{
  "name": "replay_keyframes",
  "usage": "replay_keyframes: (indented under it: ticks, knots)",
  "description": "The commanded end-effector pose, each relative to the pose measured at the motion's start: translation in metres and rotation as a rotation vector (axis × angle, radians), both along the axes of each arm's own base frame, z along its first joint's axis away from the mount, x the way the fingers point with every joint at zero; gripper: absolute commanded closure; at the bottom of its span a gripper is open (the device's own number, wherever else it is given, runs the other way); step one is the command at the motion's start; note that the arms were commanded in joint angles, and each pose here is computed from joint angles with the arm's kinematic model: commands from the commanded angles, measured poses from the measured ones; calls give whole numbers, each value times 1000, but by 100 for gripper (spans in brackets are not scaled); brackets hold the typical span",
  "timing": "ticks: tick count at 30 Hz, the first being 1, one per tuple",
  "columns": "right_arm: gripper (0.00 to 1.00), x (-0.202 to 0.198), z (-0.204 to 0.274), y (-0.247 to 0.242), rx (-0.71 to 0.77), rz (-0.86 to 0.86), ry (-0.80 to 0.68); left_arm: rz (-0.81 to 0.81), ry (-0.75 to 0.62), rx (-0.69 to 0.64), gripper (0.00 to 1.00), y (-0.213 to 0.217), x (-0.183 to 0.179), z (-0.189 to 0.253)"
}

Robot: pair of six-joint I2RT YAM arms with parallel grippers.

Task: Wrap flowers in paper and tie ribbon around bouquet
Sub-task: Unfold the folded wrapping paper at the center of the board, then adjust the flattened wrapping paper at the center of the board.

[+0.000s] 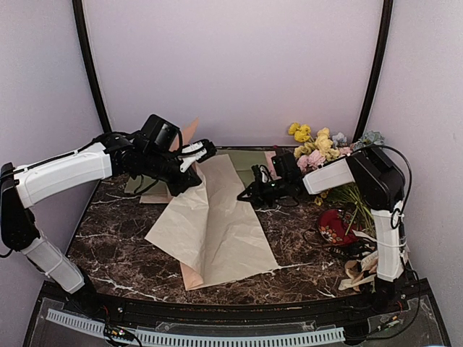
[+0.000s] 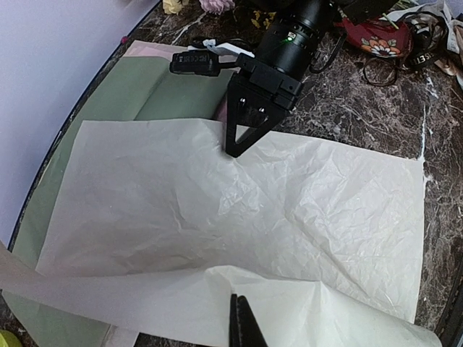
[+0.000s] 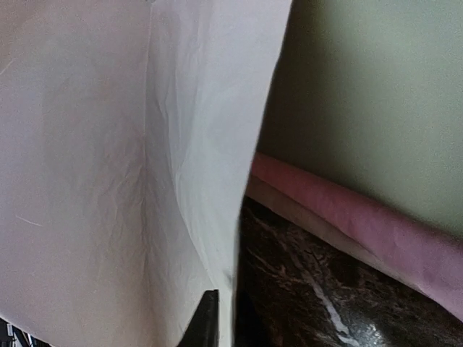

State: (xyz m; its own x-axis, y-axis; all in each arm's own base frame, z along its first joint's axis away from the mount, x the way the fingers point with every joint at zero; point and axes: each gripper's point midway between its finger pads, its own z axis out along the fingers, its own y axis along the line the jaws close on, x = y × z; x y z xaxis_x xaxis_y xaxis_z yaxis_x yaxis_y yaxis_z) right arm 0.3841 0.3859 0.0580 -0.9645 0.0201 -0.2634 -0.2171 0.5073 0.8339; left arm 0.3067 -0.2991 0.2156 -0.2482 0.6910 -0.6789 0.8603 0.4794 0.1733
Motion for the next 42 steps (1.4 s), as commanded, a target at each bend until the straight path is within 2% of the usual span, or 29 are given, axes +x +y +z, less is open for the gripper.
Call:
replay_keyframes:
  ticks: [1,6,10,13,21,25,30,42]
  knots:
    - [100,1,30,7,90,18,-64,54,-36,6,100,13,3,9]
    - [100,6,64,-27,-1,-108,-202,289,-14,58,100,60,37,8]
    - [100,-6,93,-71,-134,-221,-326,396,-33,66,100,90,63,17]
    - [100,-21,88,-99,-242,-255,-331,425,-35,74,100,100,76,17]
    - [100,-73,85,-150,-287,-375,-274,481,25,124,100,125,101,-12]
    - [100,-94,61,-146,-254,-337,-173,499,99,154,100,133,118,-44]
    - [100,-111,36,-136,-294,-267,-104,548,192,251,100,153,132,-84]
    - [100,-138,9,-120,-285,-246,-17,610,268,385,100,176,154,-119]
